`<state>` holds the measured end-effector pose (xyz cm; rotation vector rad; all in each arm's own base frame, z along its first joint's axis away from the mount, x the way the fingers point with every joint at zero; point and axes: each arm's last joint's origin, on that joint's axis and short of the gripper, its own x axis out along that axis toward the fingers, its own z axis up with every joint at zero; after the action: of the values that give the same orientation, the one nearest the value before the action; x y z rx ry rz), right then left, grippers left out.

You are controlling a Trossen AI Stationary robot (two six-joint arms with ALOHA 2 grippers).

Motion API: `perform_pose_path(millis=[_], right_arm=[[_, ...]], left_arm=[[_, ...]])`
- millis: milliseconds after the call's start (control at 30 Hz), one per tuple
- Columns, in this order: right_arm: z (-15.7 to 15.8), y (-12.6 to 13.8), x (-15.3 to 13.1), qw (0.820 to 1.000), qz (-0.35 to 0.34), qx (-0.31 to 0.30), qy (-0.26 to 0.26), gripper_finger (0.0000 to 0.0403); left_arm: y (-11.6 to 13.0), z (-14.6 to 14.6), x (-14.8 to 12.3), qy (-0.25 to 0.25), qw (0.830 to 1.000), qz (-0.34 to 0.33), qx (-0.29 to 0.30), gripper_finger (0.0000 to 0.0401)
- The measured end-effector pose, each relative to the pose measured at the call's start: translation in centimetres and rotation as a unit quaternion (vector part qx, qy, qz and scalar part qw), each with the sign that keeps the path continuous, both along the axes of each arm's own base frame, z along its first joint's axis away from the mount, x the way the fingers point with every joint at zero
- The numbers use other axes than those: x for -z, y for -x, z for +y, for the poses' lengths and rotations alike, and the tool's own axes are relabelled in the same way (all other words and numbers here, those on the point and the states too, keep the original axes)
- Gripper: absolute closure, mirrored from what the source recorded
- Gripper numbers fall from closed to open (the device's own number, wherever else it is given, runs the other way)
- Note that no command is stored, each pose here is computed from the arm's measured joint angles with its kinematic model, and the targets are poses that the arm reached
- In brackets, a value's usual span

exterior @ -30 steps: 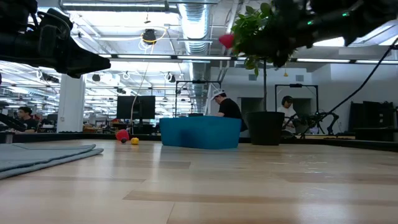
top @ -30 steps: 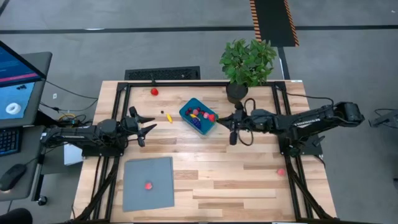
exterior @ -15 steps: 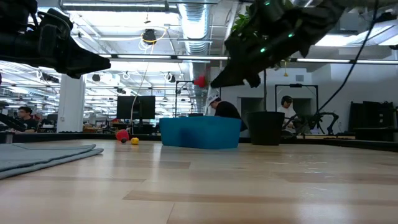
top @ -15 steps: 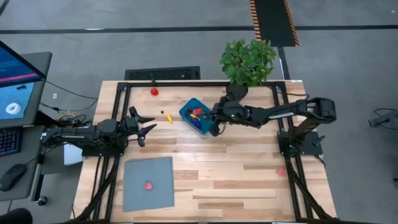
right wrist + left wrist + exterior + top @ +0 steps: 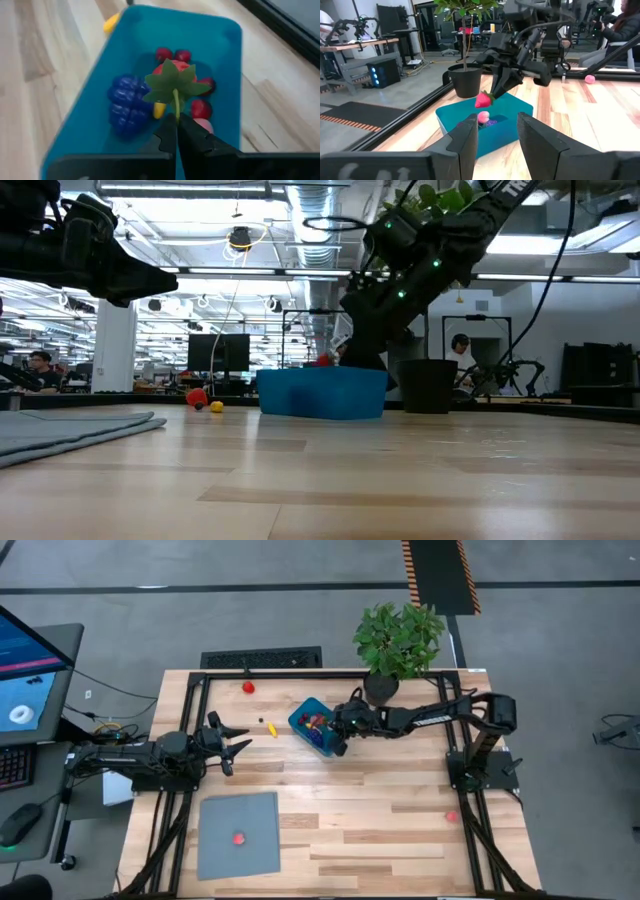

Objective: Pick and placing Produce into tupperware
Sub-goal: Put the bottom strawberry into the container, then put the right apricot into the container

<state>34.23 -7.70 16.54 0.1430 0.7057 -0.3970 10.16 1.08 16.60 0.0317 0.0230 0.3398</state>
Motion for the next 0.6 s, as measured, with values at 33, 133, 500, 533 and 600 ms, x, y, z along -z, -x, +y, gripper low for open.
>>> perform_pose_path(millis=[33, 133, 500, 533, 600], right_arm=[[-0.10, 0.08, 0.07, 1.000, 0.004, 0.002, -0.001, 0.0369], [-0.16, 0.09, -0.01, 1.000, 0.004, 0.003, -0.001, 0.0371], [0.31, -0.12, -0.09, 0.999, -0.009, -0.022, -0.026, 0.0327], [0.40, -0.21, -0.17, 0.999, -0.014, -0.031, -0.024, 0.0315], [0.65, -0.39, -0.31, 0.999, -0.022, -0.040, -0.019, 0.0289]], left_arm=[[0.00, 0.00, 0.00, 0.000, 1.000, 0.000, 0.000, 0.0271], [0.00, 0.00, 0.00, 0.000, 1.000, 0.000, 0.000, 0.0271], [0.00, 0.00, 0.01, 0.002, 1.000, 0.000, 0.000, 0.0271], [0.00, 0.00, 0.00, 0.002, 1.000, 0.000, 0.000, 0.0271], [0.00, 0.00, 0.00, 0.002, 1.000, -0.001, 0.000, 0.0271]])
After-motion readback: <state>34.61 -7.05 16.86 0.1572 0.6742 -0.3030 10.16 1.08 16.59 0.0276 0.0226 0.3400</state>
